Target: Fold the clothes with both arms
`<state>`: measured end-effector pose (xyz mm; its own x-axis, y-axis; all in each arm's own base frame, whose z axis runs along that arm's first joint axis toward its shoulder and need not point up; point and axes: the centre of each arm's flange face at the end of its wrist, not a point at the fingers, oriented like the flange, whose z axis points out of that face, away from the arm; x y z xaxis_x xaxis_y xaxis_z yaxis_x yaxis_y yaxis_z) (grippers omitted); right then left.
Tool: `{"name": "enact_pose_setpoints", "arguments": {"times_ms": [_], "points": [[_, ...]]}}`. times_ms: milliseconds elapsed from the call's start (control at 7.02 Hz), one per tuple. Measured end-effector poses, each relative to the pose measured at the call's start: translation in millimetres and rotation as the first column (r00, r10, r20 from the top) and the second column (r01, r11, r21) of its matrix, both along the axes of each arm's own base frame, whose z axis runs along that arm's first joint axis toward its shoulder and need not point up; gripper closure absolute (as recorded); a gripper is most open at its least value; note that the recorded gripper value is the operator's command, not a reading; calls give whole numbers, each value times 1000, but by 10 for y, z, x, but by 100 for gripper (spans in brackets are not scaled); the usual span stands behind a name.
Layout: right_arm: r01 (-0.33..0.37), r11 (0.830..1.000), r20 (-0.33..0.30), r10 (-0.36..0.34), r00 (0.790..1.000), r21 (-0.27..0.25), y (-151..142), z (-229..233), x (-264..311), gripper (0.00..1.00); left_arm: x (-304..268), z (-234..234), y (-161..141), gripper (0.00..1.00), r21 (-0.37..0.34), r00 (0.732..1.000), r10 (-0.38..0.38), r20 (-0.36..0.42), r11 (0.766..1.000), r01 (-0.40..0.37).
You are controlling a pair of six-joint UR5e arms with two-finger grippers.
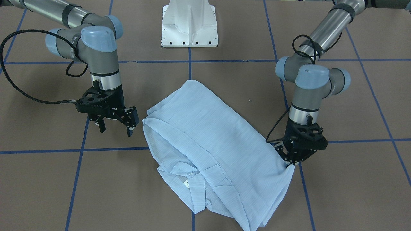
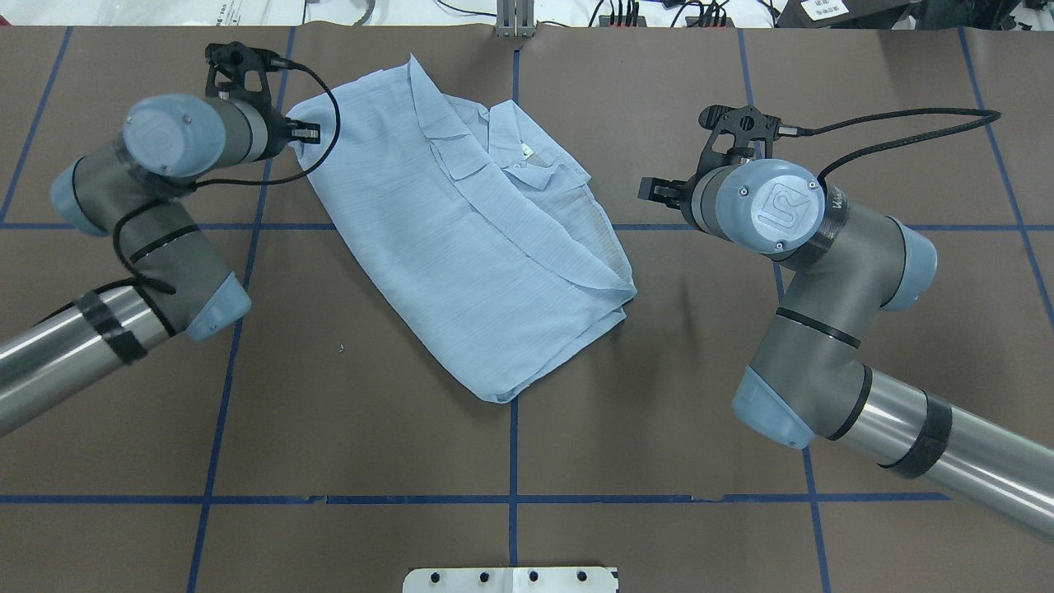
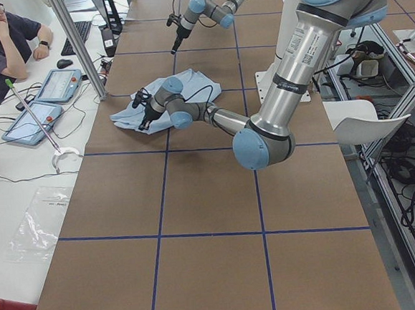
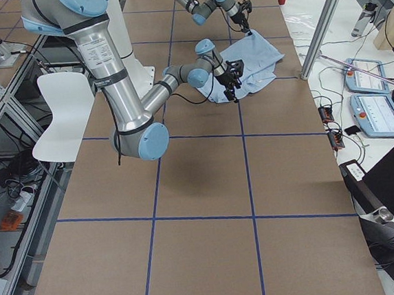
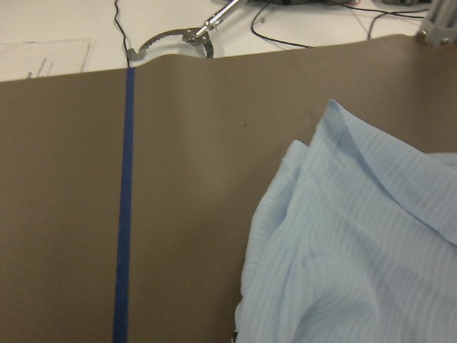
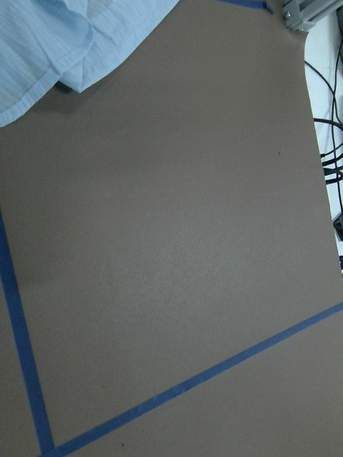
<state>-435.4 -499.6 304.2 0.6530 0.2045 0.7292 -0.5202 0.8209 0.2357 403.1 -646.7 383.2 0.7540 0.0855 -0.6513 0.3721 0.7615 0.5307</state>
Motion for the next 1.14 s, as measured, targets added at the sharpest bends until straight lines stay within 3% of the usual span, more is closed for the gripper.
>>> {"name": "enact_pose_setpoints", "arguments": {"times_ms": [143,285,428,713,855,1140], "points": [[3,1000,19,-3,1000,7,22,-109,-53,0,-25,-70,-424,100,13,998,-18,54,1000,17],[11,1000,29,-11,1000,11,59,-176,-113,0,-72,-136,-741,1,29,995,-23,97,999,20],[21,1000,36,-21,999,14,101,-227,-182,0,-182,-115,-898,0,69,992,-16,123,998,8],[28,999,51,-29,998,16,103,-395,-356,0,-418,185,-758,0,194,997,39,67,980,-52],[3,1000,70,-2,998,-13,-28,-524,-570,2,-496,253,-640,0,220,996,78,32,972,-83],[-97,987,110,111,988,-125,-410,-775,-1134,5,-627,307,-406,0,238,995,97,-10,967,-92]]}}
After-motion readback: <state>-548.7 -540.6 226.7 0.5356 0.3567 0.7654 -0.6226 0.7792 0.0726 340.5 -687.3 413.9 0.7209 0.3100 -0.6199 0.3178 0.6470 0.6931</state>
